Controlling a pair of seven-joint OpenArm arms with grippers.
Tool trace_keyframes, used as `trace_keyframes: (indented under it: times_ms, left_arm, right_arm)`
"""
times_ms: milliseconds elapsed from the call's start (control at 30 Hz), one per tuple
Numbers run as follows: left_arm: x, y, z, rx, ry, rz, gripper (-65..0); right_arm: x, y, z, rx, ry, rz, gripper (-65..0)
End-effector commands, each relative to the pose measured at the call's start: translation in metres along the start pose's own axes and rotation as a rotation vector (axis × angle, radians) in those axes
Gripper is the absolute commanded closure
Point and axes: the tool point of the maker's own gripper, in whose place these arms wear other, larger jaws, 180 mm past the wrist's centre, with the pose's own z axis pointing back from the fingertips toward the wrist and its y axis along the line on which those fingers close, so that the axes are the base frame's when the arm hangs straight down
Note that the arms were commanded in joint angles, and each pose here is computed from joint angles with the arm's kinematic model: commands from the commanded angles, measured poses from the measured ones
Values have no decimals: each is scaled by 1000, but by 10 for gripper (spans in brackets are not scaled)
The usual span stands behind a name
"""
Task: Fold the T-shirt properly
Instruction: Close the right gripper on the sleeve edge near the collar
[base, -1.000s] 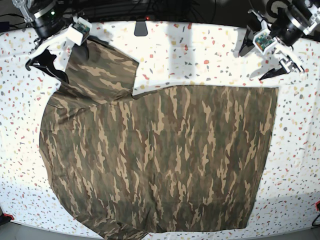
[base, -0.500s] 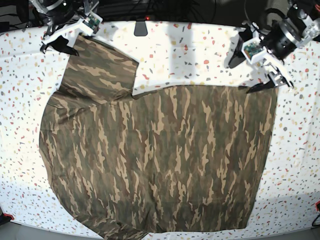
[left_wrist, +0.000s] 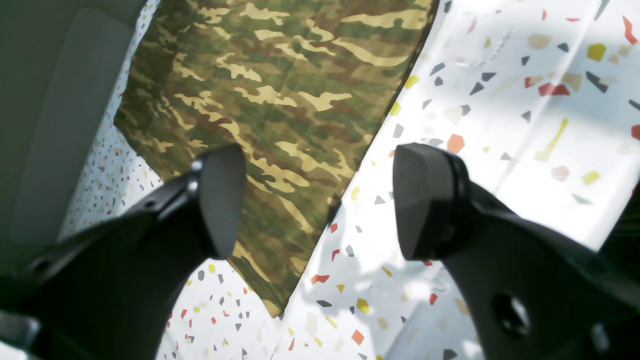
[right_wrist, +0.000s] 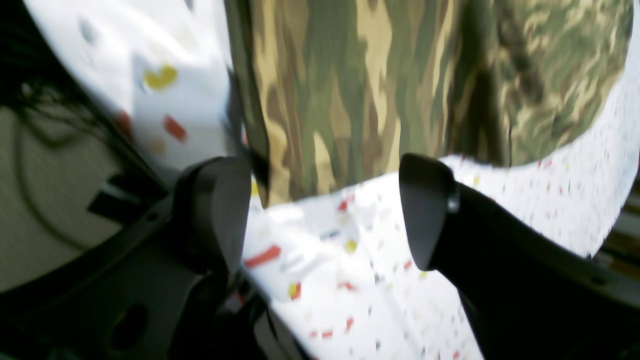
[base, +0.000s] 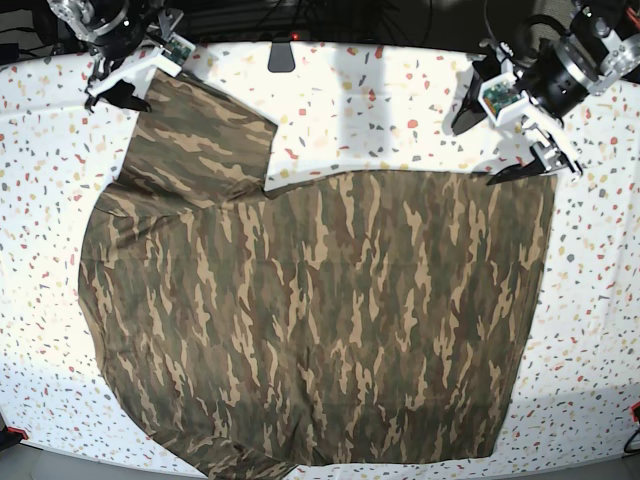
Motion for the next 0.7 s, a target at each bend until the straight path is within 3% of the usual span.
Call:
trace_keyframes:
  times_ms: [0, 67, 667]
  left_arm:
    - [8, 6, 2, 15, -34, -8, -446]
    - [8, 6, 2, 15, -34, -8, -446]
    - [8, 6, 2, 16, -34, -8, -446]
  right_arm:
    - [7, 1, 2, 17, -33, 11, -458]
    - [11, 7, 3, 49, -56, 23, -458]
    - [-18, -2, -17, 30, 18, 39, -457]
